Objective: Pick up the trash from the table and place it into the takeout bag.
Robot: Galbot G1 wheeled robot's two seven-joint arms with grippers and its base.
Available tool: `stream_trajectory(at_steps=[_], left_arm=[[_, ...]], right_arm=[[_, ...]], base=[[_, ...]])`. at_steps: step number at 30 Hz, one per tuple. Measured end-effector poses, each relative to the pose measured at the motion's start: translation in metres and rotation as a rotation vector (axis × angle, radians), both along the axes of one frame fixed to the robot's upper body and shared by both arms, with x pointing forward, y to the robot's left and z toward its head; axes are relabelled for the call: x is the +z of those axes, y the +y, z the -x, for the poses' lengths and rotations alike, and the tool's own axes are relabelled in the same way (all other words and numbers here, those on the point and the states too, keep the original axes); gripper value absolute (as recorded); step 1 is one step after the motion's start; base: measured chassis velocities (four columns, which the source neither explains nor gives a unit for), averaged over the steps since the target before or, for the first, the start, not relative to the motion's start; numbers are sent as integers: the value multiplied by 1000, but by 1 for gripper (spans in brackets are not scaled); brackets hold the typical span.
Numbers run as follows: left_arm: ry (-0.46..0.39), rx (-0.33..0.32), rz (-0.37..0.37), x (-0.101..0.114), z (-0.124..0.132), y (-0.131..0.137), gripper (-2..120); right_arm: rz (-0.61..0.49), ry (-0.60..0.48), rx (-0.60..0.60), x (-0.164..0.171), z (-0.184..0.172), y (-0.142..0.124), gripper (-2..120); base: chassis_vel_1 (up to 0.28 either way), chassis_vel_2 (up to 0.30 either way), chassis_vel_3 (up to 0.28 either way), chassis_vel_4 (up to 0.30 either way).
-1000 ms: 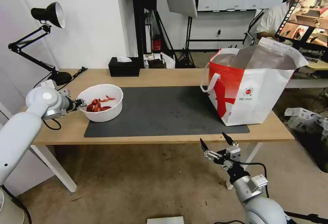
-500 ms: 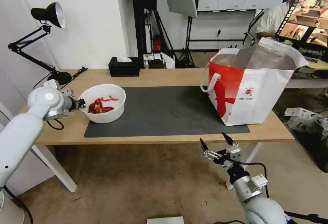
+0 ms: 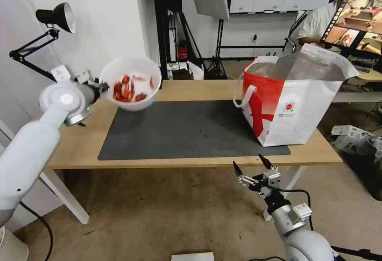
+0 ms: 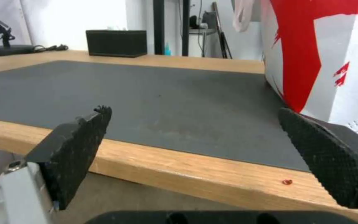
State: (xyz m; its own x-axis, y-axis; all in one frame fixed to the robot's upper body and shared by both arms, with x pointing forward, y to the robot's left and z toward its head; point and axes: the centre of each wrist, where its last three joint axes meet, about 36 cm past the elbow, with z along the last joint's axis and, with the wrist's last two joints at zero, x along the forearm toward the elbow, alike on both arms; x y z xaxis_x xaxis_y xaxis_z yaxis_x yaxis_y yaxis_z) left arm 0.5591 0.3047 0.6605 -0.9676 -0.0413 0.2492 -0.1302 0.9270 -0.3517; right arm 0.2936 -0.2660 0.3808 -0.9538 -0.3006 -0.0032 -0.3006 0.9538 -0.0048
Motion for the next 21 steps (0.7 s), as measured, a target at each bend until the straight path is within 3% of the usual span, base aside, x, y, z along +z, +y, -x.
stream_trajectory(at_steps=[5,13,16,17,20,21], left_arm=[[-60,-60,-23,11,0,-30,0],[-56,-147,-30,28,-22,-85,0],[-76,-217,-30,58,-45,-141,0],[-76,-217,-30,58,-45,-141,0],[-98,-261,-27,92,-64,-196,0],[-98,-261,-27,92,-64,-196,0]], right_arm=[[0,0,0,0,0,0,100],[0,0,0,0,0,0,100],[0,0,0,0,0,0,100],[0,0,0,0,0,0,100],[0,0,0,0,0,0,100],[0,0,0,0,0,0,100]], base=[[0,0,0,0],[0,0,0,0],[0,0,0,0],[0,0,0,0],[0,0,0,0],[0,0,0,0]])
